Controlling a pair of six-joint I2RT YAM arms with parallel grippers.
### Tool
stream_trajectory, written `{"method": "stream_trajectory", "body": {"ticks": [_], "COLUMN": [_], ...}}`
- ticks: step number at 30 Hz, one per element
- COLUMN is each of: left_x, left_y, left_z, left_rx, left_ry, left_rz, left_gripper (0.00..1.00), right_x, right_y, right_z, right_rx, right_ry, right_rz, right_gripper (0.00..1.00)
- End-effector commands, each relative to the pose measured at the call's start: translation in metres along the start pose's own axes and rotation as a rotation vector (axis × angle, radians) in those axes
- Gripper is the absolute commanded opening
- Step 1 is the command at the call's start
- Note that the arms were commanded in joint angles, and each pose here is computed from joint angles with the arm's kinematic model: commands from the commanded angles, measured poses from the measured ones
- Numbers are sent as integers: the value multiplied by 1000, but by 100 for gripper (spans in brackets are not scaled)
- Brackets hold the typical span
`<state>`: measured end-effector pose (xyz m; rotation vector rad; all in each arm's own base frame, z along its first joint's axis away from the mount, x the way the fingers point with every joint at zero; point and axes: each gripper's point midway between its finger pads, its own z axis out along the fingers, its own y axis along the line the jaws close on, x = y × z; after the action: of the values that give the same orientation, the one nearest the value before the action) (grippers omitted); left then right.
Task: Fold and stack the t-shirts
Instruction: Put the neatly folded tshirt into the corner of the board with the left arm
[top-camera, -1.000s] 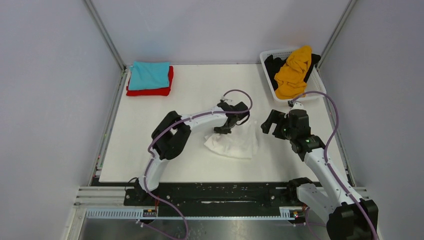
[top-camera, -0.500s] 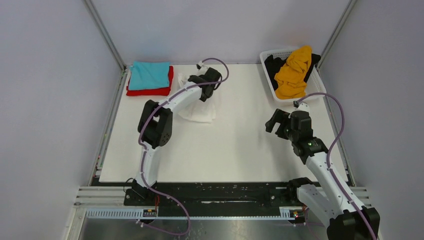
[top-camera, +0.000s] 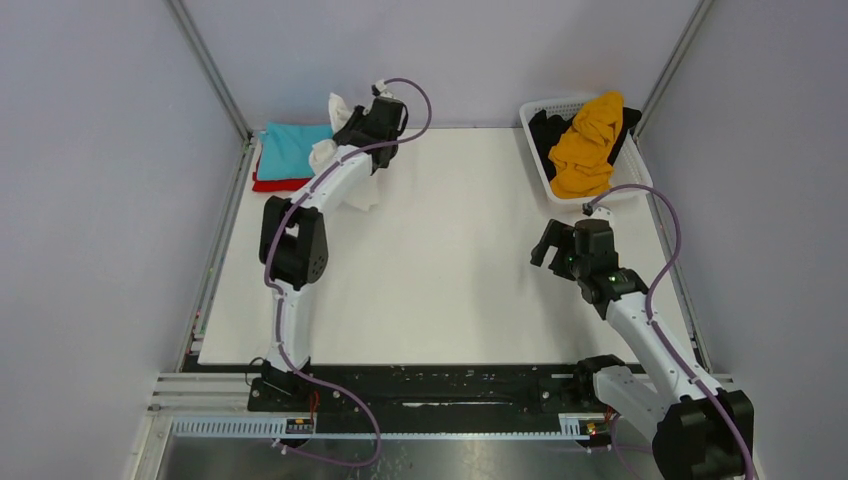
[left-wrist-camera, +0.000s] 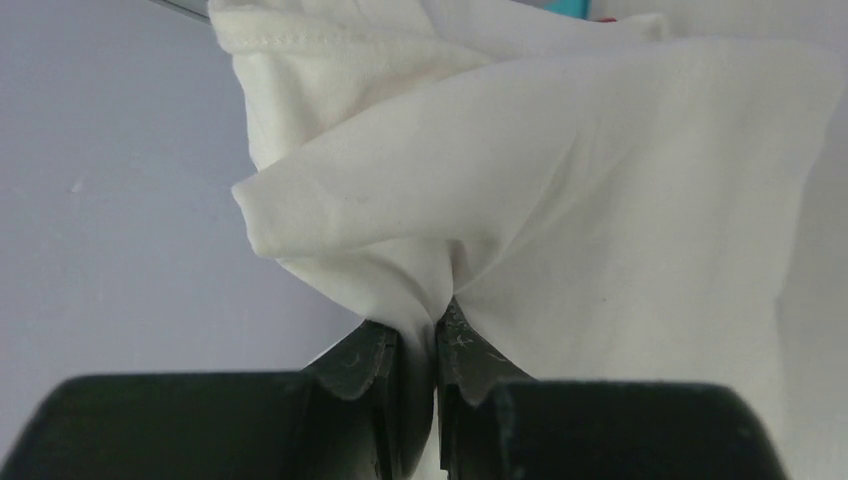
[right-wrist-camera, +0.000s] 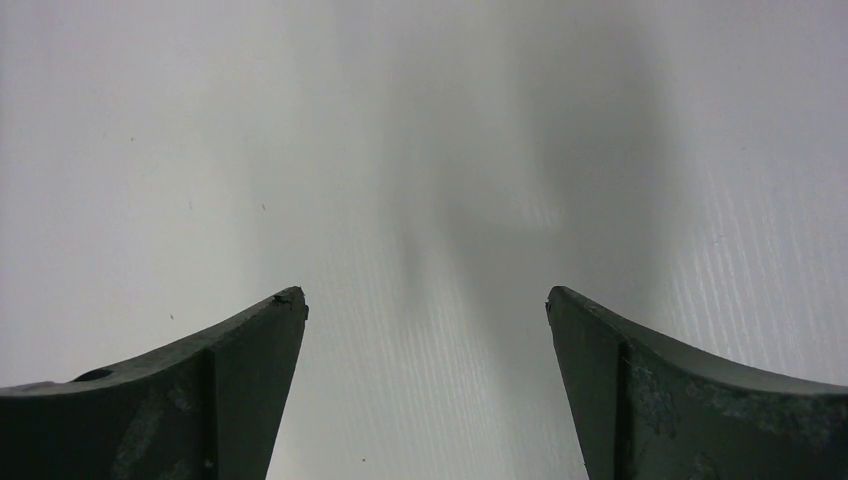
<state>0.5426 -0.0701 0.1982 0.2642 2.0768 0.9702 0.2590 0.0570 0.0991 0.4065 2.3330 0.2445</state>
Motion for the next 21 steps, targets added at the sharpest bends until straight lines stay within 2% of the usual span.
{"method": "stream_trajectory", "body": {"ticks": [1, 12, 21], "left_x": [-53, -80, -74], "left_y": [90, 144, 158], "left_z": [-10, -9, 12], "left_rx": [-107, -162, -175], "left_ry": [-127, -201, -201], "left_rz": [-135, -216, -228], "left_gripper": [0, 0, 0], "right_x": [-9, -5, -5], "right_y": [-6, -8, -10], "right_z": [1, 9, 8], "right_rx": [45, 72, 87], "right_ry": [-34, 9, 26], "right_rz": [14, 8, 4], "right_gripper": [99, 99, 100]}}
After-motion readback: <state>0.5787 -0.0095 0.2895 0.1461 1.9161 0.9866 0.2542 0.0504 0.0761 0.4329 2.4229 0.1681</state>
